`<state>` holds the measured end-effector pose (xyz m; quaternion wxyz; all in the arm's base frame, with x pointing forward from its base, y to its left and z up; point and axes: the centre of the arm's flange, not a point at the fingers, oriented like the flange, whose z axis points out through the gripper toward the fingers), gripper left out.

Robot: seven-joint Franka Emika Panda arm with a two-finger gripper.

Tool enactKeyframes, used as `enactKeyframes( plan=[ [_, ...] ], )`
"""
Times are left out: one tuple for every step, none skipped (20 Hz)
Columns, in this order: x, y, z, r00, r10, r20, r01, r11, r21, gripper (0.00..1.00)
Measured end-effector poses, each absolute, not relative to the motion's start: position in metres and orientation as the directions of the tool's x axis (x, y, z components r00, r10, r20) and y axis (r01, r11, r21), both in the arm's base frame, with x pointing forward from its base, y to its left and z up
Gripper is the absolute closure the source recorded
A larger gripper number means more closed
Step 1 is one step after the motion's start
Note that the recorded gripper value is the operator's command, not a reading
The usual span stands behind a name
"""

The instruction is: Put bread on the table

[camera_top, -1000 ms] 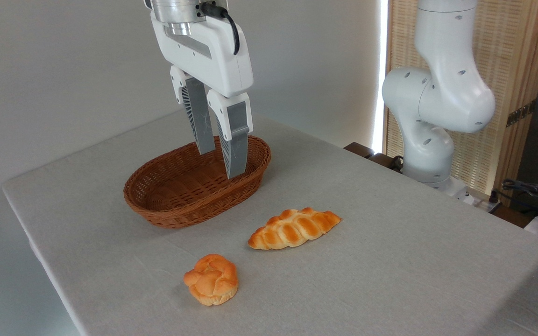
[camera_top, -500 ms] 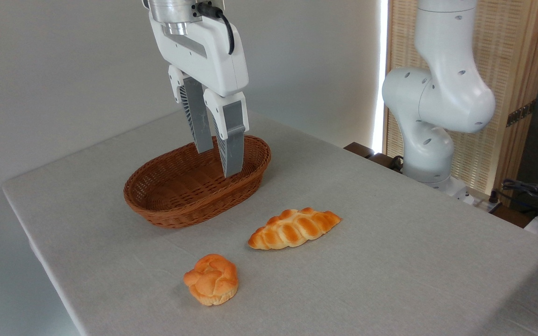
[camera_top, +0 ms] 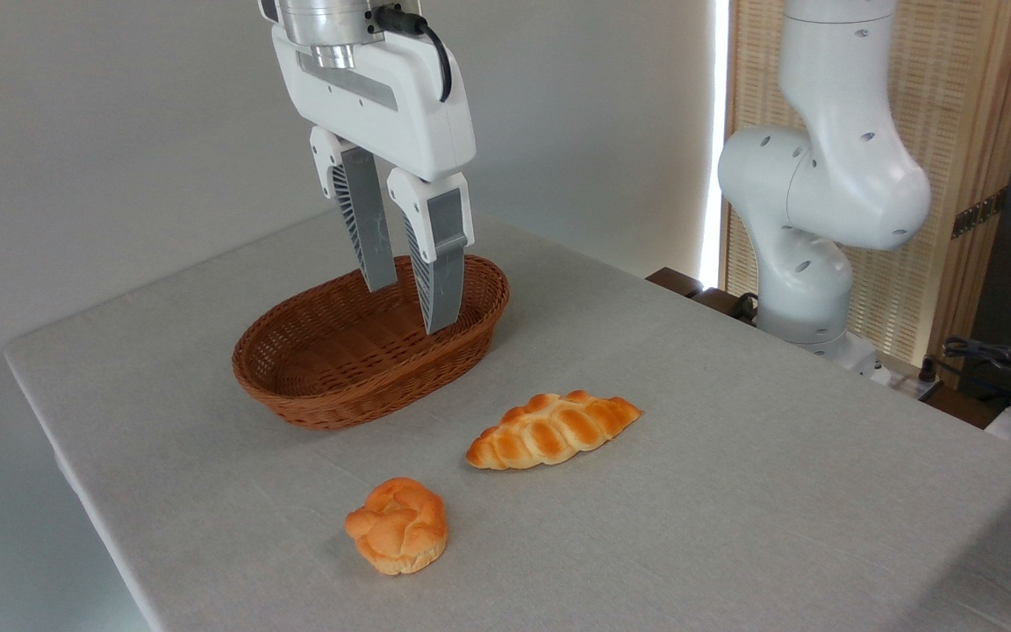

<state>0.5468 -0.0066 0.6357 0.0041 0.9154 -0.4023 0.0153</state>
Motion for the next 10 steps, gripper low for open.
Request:
enactKeyframes(
  plan=[
    [0.5468, -0.0066, 0.6357, 0.676, -0.736, 0.031, -0.736, -0.677, -0.005, 0.00],
    [0.5468, -0.0066, 0.6357, 0.676, -0.736, 0.031, -0.736, -0.677, -0.005, 0.00],
    [0.5468, -0.0066, 0.6357, 0.676, -0.736, 0.031, -0.736, -0.677, -0.005, 0.00],
    [0.5468, -0.0066, 0.6357, 0.676, -0.736, 0.031, -0.736, -0.677, -0.005, 0.00],
    [0.5468, -0.0066, 0.6356, 0.676, -0.736, 0.031, -0.736, -0.677, -0.005, 0.00],
    [0.5468, -0.0066, 0.6356, 0.676, -0.736, 0.031, -0.736, -0.677, -0.005, 0.00],
    [0.5468, -0.0066, 0.6356, 0.676, -0.736, 0.031, -0.736, -0.677, -0.005, 0.00],
    [0.5468, -0.0066, 0.6356, 0.677, -0.736, 0.031, -0.736, -0.677, -0.005, 0.00],
    [0.5469, -0.0066, 0.6356, 0.678, -0.735, 0.031, -0.735, -0.678, -0.005, 0.00],
    [0.5469, -0.0065, 0.6356, 0.679, -0.733, 0.031, -0.734, -0.680, -0.004, 0.00]
  ],
)
